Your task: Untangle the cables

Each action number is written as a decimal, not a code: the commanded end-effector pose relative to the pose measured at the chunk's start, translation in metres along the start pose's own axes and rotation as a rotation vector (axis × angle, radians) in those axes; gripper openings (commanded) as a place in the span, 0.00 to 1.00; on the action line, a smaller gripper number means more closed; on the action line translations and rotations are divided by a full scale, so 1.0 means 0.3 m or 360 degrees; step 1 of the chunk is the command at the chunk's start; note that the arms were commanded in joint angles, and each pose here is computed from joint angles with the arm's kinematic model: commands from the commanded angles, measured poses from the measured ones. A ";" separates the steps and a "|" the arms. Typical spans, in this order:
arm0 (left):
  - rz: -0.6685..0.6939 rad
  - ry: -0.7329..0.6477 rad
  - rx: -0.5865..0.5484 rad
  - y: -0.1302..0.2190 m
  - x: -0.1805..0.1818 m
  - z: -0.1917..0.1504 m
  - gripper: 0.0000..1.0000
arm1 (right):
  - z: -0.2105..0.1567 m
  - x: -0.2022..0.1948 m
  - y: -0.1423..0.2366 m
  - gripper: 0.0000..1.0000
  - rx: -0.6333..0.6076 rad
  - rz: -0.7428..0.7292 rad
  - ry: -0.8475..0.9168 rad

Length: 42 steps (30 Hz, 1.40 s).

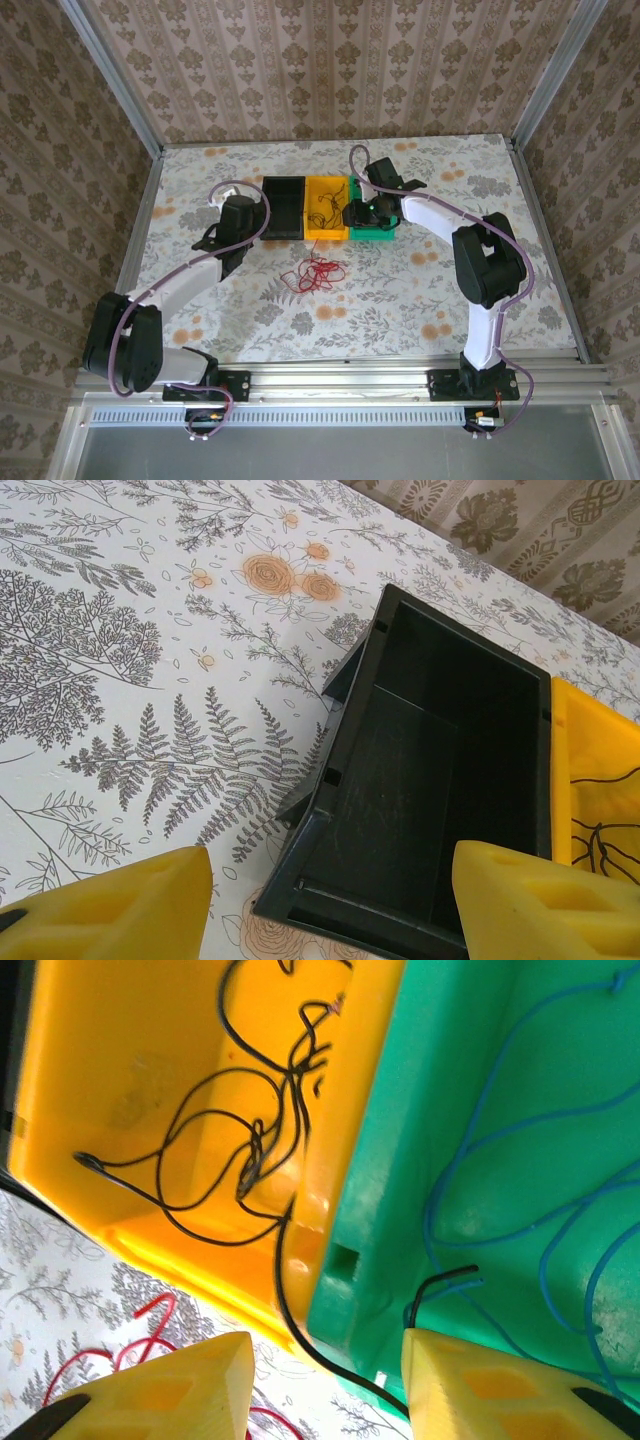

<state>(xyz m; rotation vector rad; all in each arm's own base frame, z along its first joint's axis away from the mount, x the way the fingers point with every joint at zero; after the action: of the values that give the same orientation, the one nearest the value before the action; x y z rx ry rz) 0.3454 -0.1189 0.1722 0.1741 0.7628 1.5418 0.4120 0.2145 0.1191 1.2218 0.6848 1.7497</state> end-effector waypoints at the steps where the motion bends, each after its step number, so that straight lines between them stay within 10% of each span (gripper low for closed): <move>1: -0.0029 0.0062 -0.0040 -0.002 -0.019 0.040 0.65 | -0.033 -0.014 -0.012 0.42 0.0047 -0.0046 0.0025; 19: -0.0034 0.0079 -0.0035 -0.003 -0.019 0.036 0.65 | -0.030 -0.032 0.062 0.04 -0.0043 -0.0173 0.0036; 32: -0.0027 0.0055 0.0004 -0.007 -0.005 0.006 0.65 | 0.063 0.105 0.173 0.02 -0.0179 -0.0031 0.0103; 42: -0.0040 0.0000 0.0083 0.004 -0.002 -0.040 0.65 | 0.205 0.157 0.025 0.03 -0.0134 -0.0017 0.0074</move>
<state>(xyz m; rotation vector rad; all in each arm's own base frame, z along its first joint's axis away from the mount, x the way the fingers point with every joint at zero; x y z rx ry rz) 0.3447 -0.1238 0.1717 0.1626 0.7880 1.5092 0.4588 0.2439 0.1957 1.0336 0.5629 1.8410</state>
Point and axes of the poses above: each hand's point on the last joint's axis, 136 mm out from that joint toward the fingers, its own y axis back along the fingers, its own x axis along the line the jaws close on, z = x × y, the point moved 4 cm from there along y, back along the fingers, and after that the axes turned 5 degrees about -y, right-handed, at the moved point
